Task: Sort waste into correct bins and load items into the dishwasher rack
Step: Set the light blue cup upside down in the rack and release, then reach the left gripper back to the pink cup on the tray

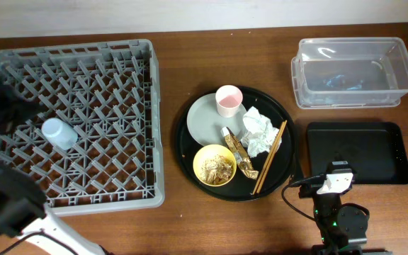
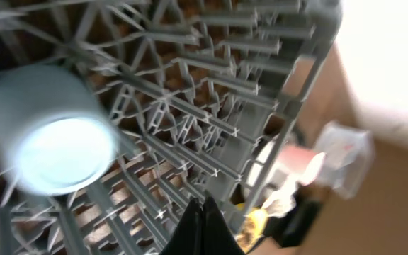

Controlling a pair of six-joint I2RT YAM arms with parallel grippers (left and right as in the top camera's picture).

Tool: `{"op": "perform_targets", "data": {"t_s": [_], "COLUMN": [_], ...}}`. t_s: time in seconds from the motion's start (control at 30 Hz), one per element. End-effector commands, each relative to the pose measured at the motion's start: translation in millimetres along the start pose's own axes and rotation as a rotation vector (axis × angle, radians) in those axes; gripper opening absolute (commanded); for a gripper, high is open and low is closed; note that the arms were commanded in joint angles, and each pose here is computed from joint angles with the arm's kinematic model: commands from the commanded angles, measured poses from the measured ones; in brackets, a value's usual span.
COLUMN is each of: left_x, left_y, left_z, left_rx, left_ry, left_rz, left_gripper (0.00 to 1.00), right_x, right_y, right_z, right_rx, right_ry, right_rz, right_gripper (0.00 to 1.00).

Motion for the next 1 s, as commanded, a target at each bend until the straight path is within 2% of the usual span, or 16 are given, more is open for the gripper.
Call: {"op": "perform_targets", "data": {"t_s": [0.0, 0.17, 0.33, 0.43, 0.47, 0.5, 0.53, 0.6, 0.7, 0.87, 0.97], "left_x": [-34, -101, -180, -212, -225, -237, -245, -265, -293, -331, -347], "left_y": [-35, -80, -130, -156, -165, -173, -178, -191, -209, -239, -257], "left_z": [-4, -28, -76, -104, -115, -127, -137, -157, -180, -200, -212], "left_rx": [0.083, 0.194, 0.301, 0.337, 0.347, 0.362, 0.374, 0.381, 0.336, 0.117, 0.039], "left_ry": [-0.144, -0.353, -0.613, -0.745, -0.793, -0.835, -0.864, -0.942, -1.073, -1.292, -1.357], "left_rz": [0.085, 0.038, 0.048, 0.072, 0.065, 0.052, 0.044, 0.016, 0.006, 0.163, 0.181], "left_gripper": [0.00, 0.00, 0.00, 0.02, 0.07, 0.29, 0.41, 0.42, 0.42, 0.39, 0.39], "right_x": [-2, -2, -2, -2, -2, -2, -2, -2, -2, -2, -2], "right_y": [0, 0, 0, 0, 0, 0, 0, 0, 0, 0, 0], "right_z": [-2, -2, -2, -2, -2, -2, -2, -2, -2, -2, -2], "right_rx": [0.002, 0.002, 0.002, 0.002, 0.002, 0.002, 0.002, 0.002, 0.002, 0.002, 0.002], "right_ry": [0.006, 0.006, 0.006, 0.006, 0.006, 0.006, 0.006, 0.006, 0.006, 0.006, 0.006], "right_rz": [-0.012, -0.012, -0.012, -0.012, -0.012, -0.012, -0.012, -0.012, -0.012, -0.012, -0.012], "right_gripper": [0.99, 0.99, 0.99, 0.99, 0.99, 0.99, 0.99, 0.99, 0.99, 0.99, 0.99]}}
Point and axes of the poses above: each gripper's point midway between its finger pads, its own y axis back along the fingers, its own x axis along the line the jaws close on, z = x × y, the point moved 8 cm from there along y, back along the fingers, and after that the axes turned 7 degrees about -y, right-handed, at the moved point
